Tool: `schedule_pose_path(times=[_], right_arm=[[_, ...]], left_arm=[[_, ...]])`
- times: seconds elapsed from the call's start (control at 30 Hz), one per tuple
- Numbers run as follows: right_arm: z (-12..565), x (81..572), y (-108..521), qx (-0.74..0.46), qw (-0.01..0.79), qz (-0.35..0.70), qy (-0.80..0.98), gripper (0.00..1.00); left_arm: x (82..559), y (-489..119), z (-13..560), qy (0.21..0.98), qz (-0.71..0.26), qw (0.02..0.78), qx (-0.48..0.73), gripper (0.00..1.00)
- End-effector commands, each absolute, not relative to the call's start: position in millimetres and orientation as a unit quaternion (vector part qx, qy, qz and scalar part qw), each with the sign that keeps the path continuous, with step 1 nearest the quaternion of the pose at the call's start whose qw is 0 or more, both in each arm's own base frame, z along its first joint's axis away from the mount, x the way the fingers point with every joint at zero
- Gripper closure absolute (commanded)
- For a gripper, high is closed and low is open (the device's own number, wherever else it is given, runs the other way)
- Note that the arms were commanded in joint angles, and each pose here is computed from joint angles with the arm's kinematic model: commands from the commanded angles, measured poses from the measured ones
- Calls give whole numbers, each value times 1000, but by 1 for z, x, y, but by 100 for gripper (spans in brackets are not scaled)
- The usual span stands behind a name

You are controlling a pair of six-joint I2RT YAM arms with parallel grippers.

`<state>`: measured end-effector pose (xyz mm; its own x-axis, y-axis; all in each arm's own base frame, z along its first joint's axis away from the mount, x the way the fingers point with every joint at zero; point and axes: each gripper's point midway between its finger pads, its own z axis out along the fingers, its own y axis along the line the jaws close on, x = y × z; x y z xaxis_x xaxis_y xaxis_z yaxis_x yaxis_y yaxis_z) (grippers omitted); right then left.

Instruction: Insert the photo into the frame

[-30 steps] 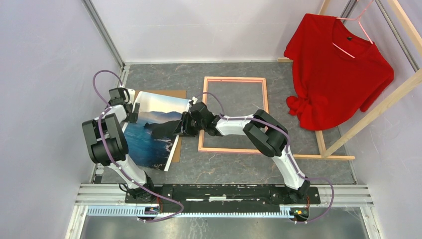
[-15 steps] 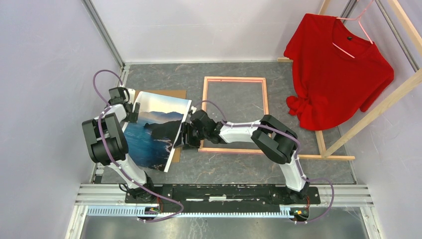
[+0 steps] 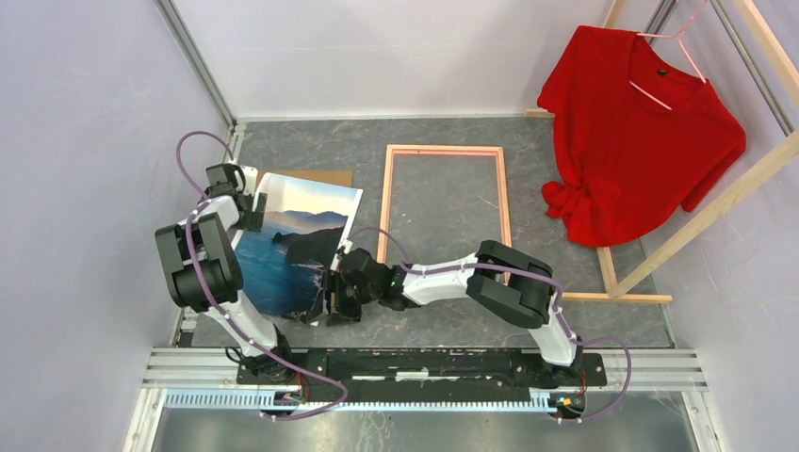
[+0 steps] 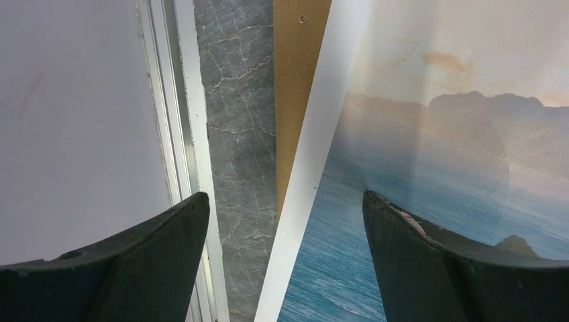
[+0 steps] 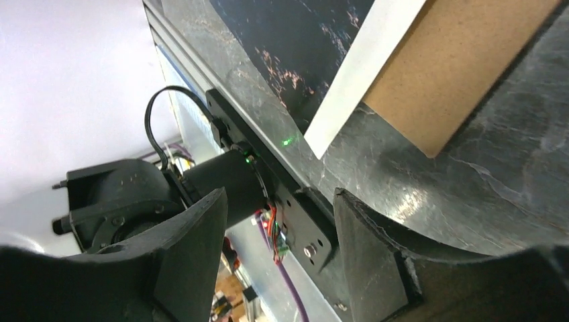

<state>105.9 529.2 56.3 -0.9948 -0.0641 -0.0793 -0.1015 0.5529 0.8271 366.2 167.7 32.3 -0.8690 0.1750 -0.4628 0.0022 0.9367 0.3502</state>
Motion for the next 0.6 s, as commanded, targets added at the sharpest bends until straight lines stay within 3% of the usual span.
schedule_pose_path(times=[0.0, 0.27, 0.43, 0.57], right_arm=[[59, 118, 550, -3, 62, 471, 880, 34], [30, 123, 547, 28, 86, 443, 892, 37], [31, 136, 553, 44, 141, 448, 882, 38], [34, 135, 560, 54, 138, 473, 869, 40]], left_arm=[[323, 132, -6, 978, 96, 167, 77, 9], [323, 132, 0, 977, 97, 172, 84, 9], [324, 131, -1, 977, 94, 172, 85, 9], [324, 131, -3, 977, 93, 169, 87, 9]])
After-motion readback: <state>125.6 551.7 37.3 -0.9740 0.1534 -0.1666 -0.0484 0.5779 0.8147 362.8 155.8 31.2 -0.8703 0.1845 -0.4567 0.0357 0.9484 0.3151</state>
